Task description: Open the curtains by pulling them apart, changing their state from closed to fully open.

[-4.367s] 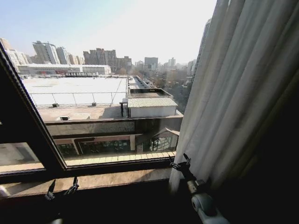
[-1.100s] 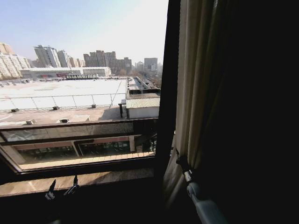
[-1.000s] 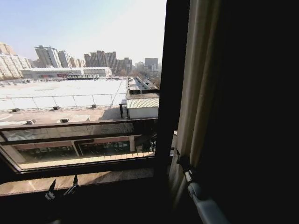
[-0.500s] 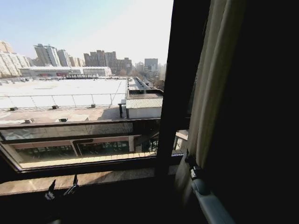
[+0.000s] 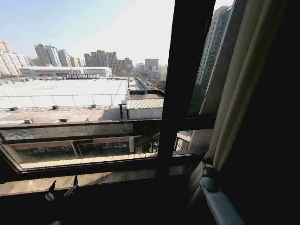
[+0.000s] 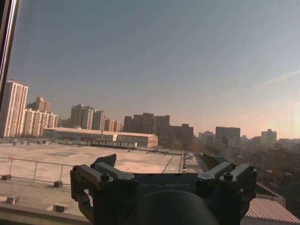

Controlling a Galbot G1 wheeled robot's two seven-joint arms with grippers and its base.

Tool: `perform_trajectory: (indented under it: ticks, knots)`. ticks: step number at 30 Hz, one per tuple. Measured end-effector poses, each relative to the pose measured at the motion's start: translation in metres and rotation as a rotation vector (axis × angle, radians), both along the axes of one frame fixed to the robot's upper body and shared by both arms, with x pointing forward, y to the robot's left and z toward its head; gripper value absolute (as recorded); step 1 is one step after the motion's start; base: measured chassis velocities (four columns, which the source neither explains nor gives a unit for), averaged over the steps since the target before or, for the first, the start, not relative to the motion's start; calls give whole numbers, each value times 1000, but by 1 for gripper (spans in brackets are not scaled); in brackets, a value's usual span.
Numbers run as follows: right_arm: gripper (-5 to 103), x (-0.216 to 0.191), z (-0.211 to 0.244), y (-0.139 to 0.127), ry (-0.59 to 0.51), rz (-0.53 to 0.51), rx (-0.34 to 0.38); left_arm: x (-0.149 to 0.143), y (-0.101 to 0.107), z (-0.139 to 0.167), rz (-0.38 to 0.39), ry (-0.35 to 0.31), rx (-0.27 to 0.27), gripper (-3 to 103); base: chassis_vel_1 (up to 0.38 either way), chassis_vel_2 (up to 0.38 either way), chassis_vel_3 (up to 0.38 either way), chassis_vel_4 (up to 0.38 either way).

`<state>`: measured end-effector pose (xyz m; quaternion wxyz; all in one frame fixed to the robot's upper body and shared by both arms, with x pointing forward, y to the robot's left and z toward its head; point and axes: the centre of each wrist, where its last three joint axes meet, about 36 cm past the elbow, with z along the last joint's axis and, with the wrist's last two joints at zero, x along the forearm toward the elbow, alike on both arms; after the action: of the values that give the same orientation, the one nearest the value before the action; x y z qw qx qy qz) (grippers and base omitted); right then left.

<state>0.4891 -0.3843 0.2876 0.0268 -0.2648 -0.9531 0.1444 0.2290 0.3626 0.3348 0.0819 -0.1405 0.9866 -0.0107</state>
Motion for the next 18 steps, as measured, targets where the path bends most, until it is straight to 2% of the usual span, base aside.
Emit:
perform_trajectory:
  ticks: [4,5,6,9,10,11,12,13,16,17,18]
  knots:
    - [0,-9,8,12,-9,46,3,0,0,0,0,0,0,100,0,0,0,0]
    - [-2,-18,16,25,-24,108,19,0,0,0,0,0,0,100,0,0,0,0]
    - [-2,-18,16,25,-24,108,19,0,0,0,0,0,0,100,0,0,0,0]
    - [14,-40,31,46,-36,279,50,0,0,0,0,0,0,100,0,0,0,0]
    - [14,-40,31,46,-36,279,50,0,0,0,0,0,0,100,0,0,0,0]
    - [19,-46,35,50,-36,320,64,0,0,0,0,0,0,100,0,0,0,0]
    - [25,-58,40,56,-32,396,100,0,0,0,0,0,0,100,0,0,0,0]
    - [25,-58,40,56,-32,396,100,0,0,0,0,0,0,100,0,0,0,0]
    - [35,-84,43,63,-16,537,170,0,0,0,0,0,0,100,0,0,0,0]
    - [41,-91,43,65,-12,562,180,0,0,0,0,0,0,100,0,0,0,0]
    - [41,-91,43,65,-12,562,180,0,0,0,0,0,0,100,0,0,0,0]
